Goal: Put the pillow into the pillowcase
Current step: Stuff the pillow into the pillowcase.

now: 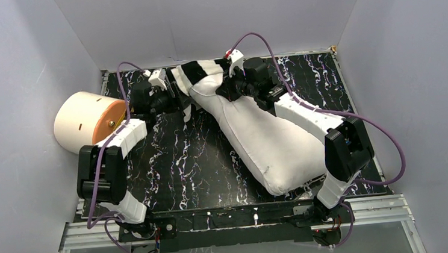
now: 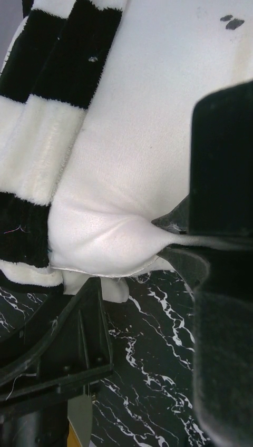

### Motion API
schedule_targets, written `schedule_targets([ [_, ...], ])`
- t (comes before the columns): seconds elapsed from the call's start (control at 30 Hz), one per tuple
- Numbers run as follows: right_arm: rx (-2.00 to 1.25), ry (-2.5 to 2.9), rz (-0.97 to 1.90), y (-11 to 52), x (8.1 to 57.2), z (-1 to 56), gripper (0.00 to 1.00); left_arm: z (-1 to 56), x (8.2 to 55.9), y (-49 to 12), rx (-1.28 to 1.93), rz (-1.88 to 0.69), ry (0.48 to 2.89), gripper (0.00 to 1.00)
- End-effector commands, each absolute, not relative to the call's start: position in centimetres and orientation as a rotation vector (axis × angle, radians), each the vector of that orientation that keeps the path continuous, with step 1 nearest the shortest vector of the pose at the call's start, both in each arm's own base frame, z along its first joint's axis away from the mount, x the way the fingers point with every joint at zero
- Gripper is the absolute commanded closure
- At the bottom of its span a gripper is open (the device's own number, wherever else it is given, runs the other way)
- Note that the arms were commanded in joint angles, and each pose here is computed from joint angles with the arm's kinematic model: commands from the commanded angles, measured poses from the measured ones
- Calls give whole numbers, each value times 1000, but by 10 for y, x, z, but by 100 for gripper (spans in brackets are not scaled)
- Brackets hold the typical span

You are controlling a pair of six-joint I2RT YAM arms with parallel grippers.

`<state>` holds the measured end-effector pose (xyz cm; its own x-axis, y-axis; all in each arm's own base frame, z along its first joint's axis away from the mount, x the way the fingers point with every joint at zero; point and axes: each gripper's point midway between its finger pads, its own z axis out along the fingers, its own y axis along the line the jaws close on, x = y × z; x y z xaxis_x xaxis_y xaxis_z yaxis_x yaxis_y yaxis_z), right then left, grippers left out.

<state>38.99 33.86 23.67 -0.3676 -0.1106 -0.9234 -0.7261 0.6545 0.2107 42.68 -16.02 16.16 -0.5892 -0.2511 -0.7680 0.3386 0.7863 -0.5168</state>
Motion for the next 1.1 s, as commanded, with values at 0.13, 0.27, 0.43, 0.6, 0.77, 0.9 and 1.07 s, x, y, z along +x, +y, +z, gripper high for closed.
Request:
schedule_targets([
  [0.13, -575, 1602, 882, 344, 396, 321, 100, 179, 438, -183, 135, -906, 1964, 62],
  [0.27, -477, 1587, 854, 340, 413, 315, 100, 215, 422, -205, 198, -960, 1899, 100],
  [0.43, -307, 1570, 799, 334, 456, 307, 100, 252, 378, -274, 403, -1064, 1785, 100],
  [0.6, -183, 1535, 733, 318, 476, 319, 100, 239, 342, -302, 483, -1137, 1785, 100],
  [0.77, -154, 1532, 751, 313, 471, 325, 100, 246, 347, -298, 512, -1068, 1796, 100],
  [0.9, -264, 1576, 813, 316, 440, 331, 100, 295, 344, -299, 549, -1071, 1733, 100],
  [1.07, -553, 1631, 1076, 339, 369, 363, 100, 364, 316, -296, 609, -1141, 1671, 100],
])
